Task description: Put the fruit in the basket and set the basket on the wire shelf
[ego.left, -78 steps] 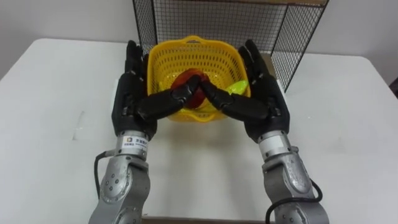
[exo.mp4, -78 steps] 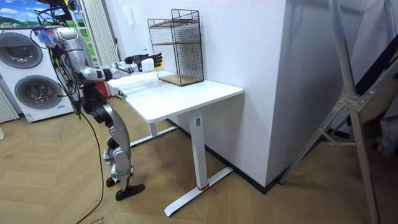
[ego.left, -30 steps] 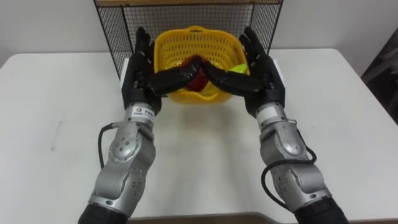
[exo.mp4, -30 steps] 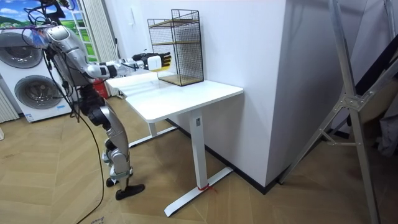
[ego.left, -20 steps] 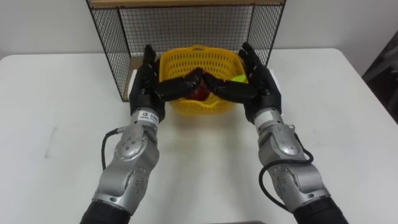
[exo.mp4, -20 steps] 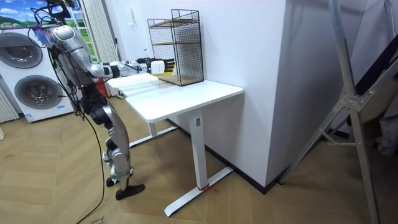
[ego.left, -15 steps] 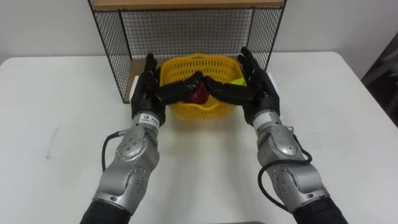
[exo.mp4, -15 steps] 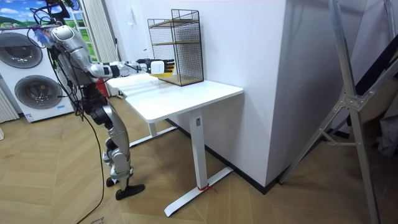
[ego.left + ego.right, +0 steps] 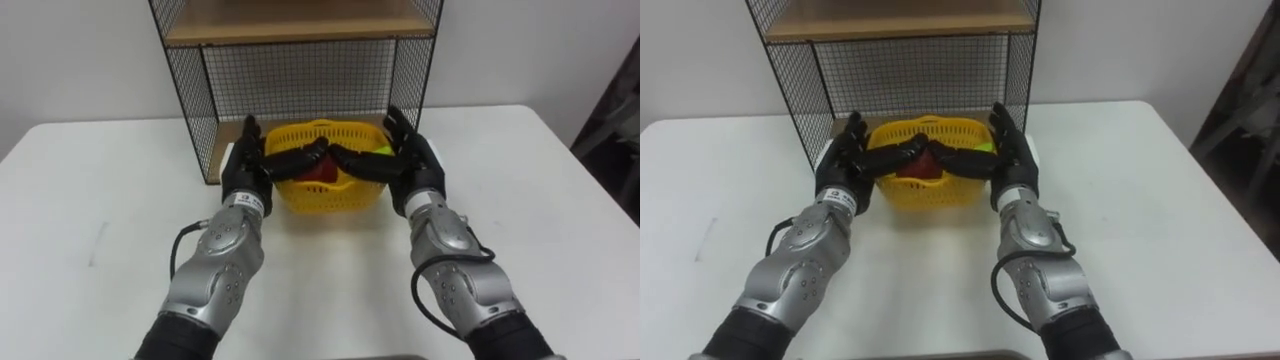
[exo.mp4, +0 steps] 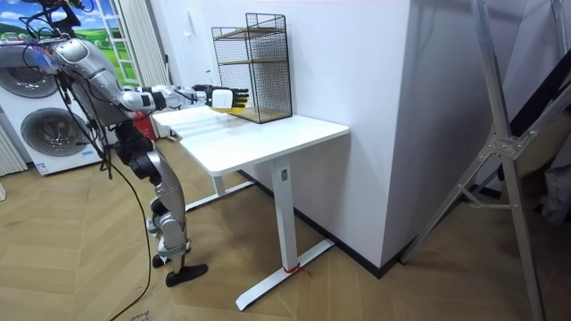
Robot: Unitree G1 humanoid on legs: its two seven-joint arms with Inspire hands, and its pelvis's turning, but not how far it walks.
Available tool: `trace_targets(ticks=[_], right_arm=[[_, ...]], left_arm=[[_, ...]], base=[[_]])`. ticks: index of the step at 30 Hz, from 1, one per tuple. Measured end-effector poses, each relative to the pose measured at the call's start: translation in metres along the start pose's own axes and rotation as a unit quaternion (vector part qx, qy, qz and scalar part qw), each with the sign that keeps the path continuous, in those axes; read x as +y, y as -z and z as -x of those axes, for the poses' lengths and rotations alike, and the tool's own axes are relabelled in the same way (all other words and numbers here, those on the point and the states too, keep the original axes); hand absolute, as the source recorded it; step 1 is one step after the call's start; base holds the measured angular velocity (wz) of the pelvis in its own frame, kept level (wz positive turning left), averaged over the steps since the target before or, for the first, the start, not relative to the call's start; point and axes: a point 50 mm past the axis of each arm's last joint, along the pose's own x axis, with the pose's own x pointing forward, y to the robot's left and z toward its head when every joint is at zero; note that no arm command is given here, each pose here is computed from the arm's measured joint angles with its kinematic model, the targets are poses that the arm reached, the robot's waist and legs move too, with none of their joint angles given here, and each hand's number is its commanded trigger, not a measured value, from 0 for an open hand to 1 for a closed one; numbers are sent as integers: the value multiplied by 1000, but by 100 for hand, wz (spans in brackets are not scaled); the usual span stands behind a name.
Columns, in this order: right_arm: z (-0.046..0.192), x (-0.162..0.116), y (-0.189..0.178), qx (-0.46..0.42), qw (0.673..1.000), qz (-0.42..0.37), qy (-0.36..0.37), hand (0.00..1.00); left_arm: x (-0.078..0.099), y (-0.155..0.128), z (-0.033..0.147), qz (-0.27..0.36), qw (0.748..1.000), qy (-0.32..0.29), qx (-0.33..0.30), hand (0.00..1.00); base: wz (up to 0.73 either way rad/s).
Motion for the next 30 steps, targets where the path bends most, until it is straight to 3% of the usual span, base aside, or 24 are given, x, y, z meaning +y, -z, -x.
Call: trace_targets(ticks=[12, 23, 30], right_arm=[[-12, 5, -2, 28, 1000, 10, 4, 0], [-15, 1, 3, 61, 997, -39, 17, 0], [-26, 12, -22, 37, 999, -36, 15, 0]], left_arm=[[4, 2, -2, 2, 1000, -12, 23, 0], [4, 3, -6, 15, 999, -26, 44, 0], [-5, -16, -17, 24, 999, -12, 30, 0]], base=[[4], [12], [-10]])
